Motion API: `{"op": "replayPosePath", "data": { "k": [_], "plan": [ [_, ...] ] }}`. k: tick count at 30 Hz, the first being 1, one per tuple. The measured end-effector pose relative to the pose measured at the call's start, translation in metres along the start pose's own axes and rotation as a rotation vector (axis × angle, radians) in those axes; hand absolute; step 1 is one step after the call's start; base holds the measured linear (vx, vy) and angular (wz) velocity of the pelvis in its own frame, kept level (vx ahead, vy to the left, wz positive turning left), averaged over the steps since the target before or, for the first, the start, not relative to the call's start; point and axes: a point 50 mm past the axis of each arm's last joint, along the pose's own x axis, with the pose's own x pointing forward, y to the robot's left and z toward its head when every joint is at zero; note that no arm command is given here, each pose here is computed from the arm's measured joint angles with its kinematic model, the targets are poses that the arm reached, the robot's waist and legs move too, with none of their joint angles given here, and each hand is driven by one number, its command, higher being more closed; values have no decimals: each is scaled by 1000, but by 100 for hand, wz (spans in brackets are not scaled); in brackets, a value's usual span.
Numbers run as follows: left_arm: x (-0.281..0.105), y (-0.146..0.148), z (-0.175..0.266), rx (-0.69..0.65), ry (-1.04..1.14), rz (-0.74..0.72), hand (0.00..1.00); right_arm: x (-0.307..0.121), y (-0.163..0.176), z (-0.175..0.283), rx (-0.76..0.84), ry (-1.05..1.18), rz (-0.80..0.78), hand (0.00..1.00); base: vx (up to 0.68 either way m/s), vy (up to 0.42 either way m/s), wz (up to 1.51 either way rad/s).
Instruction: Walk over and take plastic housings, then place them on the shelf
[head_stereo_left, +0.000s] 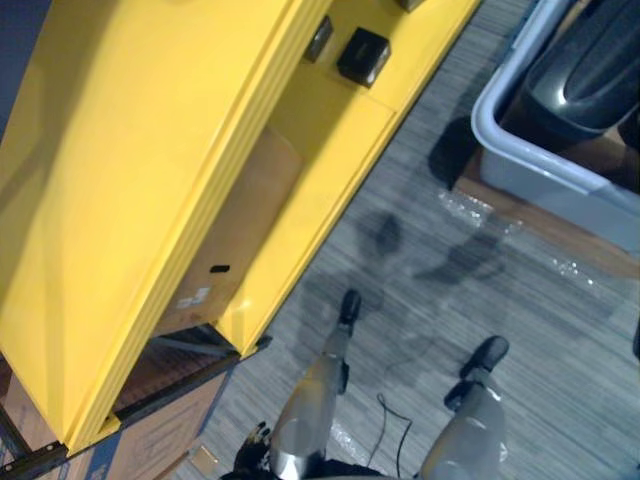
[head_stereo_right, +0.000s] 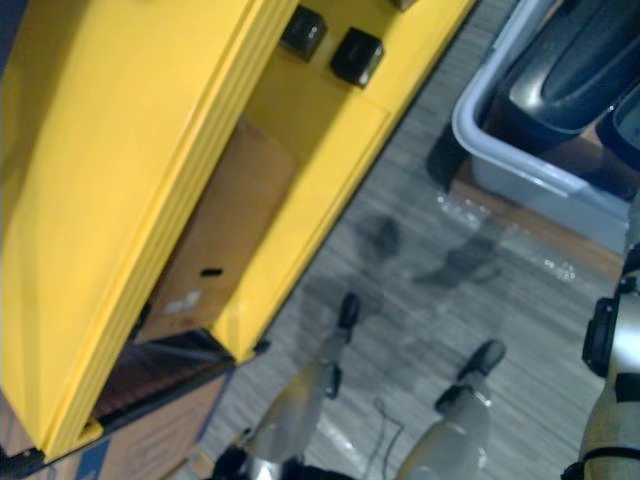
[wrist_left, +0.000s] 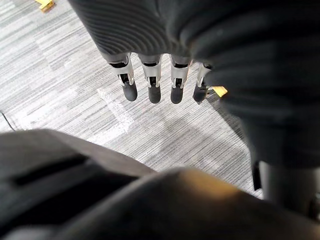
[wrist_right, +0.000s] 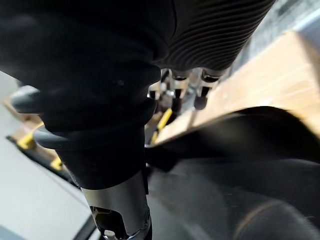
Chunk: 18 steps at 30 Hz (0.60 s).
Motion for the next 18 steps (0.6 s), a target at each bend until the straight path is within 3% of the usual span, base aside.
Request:
{"op": "replayPosePath", "data": {
  "k": [7,14,15,18],
  "plan": [
    [0,0,1,5,-1,-2,0,2,-7,-18,-39,78,-34,0,0,0,0],
    [0,-1,-1,-1,8,-3,0,8,-10,-22,-91,120,59,0,-3,-3,1],
    [0,-1,-1,-1,8,-2,0,10,-11,-23,-101,128,80,100,0,0,0],
    [0,-1,-1,0,8,-1,0,12,-14,-23,-131,142,111,100,0,0,0]
  ]
}}
